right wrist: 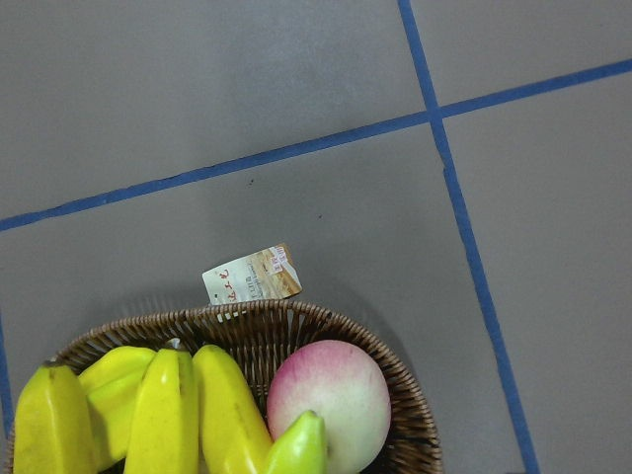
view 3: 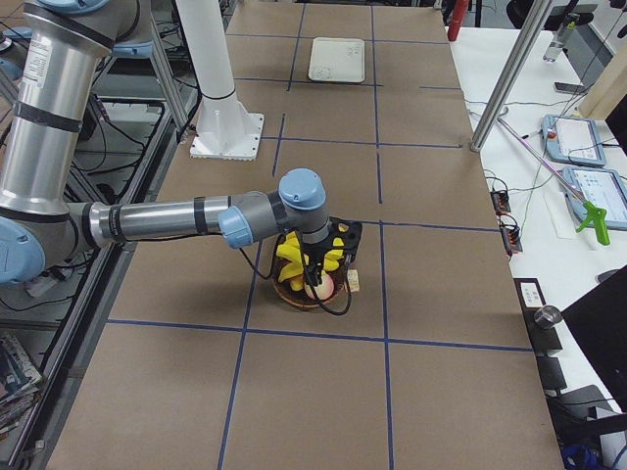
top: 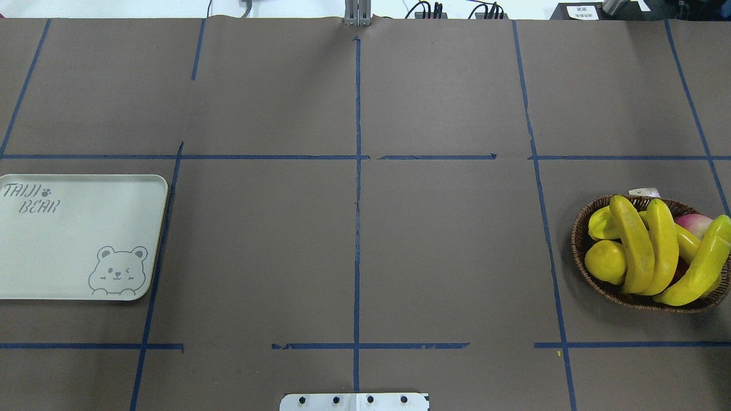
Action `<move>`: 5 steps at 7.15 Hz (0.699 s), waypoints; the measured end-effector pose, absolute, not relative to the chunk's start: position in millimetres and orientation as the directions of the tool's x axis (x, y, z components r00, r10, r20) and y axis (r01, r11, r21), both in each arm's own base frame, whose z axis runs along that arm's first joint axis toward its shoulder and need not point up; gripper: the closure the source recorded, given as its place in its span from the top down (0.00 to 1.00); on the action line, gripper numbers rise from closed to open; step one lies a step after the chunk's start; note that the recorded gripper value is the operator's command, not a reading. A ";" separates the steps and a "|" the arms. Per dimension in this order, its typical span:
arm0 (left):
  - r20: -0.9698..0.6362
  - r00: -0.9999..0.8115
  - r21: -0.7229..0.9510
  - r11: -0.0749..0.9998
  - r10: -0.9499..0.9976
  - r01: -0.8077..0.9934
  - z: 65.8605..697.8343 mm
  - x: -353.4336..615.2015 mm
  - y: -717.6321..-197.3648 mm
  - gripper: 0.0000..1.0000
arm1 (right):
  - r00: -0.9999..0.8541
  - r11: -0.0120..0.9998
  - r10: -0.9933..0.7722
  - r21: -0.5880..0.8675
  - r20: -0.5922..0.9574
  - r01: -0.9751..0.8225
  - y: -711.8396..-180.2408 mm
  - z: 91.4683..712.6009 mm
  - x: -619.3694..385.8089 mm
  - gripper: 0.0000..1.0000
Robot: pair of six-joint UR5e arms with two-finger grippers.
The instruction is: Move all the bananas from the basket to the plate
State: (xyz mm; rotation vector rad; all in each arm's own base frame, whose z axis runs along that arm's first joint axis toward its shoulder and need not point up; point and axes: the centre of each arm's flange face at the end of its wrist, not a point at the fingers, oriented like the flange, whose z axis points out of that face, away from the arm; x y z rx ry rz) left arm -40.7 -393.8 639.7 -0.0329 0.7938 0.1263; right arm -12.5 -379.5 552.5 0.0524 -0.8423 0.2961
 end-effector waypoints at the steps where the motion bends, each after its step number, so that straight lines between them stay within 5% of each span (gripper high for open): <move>1: -0.713 0.694 0.017 0.992 0.100 -0.125 639.8 -40.7 -393.7 1.00 | 0.619 0.949 0.268 -0.090 0.738 -0.303 -369.7 555.5 -26.0 0.96; 5: -0.714 0.693 0.012 0.992 0.096 -0.125 640.8 -40.6 -393.4 1.00 | 0.648 0.927 0.333 -0.113 0.685 -0.358 -358.5 557.9 -91.4 0.88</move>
